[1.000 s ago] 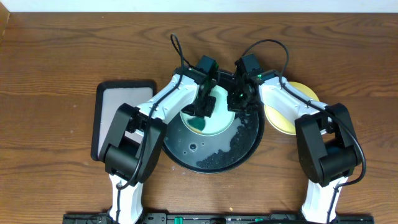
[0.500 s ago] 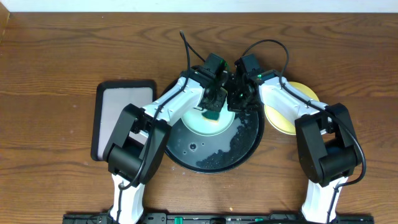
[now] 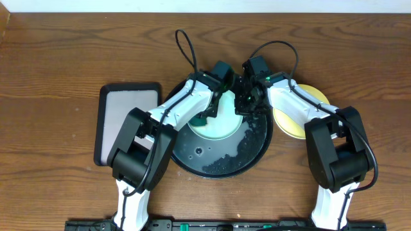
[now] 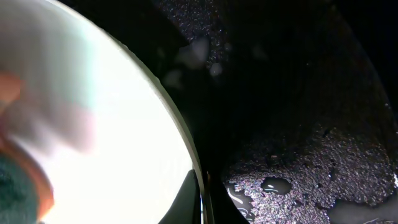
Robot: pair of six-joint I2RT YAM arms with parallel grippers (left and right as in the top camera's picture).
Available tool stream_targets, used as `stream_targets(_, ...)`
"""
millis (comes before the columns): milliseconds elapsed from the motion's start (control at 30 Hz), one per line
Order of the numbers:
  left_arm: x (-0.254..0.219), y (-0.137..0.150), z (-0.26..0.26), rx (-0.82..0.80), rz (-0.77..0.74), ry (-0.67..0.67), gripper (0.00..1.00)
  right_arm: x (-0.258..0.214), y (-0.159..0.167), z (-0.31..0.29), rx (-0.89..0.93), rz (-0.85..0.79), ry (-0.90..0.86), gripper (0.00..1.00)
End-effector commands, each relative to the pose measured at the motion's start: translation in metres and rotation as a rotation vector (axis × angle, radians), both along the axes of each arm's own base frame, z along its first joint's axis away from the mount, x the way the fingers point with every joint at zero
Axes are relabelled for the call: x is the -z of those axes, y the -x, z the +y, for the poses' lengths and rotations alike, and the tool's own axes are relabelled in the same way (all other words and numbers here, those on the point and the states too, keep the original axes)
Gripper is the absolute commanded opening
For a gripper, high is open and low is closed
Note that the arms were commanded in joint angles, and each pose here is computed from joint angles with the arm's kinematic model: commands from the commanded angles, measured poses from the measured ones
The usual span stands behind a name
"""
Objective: Clean dirty plates on tray and stack at the side
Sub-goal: 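Scrub the pale green plate with the sponge in the left gripper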
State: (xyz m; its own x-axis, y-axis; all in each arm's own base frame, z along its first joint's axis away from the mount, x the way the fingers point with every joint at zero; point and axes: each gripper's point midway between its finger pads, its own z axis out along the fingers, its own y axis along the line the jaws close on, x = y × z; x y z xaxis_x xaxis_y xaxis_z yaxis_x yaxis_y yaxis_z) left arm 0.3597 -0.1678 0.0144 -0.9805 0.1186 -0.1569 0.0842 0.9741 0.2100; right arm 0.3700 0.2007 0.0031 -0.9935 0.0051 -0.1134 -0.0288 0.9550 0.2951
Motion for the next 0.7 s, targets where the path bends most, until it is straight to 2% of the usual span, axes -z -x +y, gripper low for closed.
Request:
stream_targets(0,0.014,0.026,0.01,-0.03,0.137,0.006,0.08,0.021,0.016,-0.01,0.005,0.054,0.068,0.01)
stream_targets(133,0.016,0.053,-0.034,0.154,0.304,0.253,0.08,0.021,0.016,-0.01,0.005,0.054,0.068,0.01)
stream_targets(267,0.007,0.067,-0.07,0.296,0.377,0.47,0.08,0.021,0.016,-0.01,0.005,0.054,0.068,0.01)
stream_targets(533,0.006,0.04,-0.087,0.338,0.256,0.526,0.08,0.021,0.016,-0.009,0.004,0.056,0.065,0.01)
stream_targets(667,0.008,0.015,-0.085,0.351,0.143,0.473,0.08,0.021,0.016,-0.009,0.004,0.056,0.065,0.01)
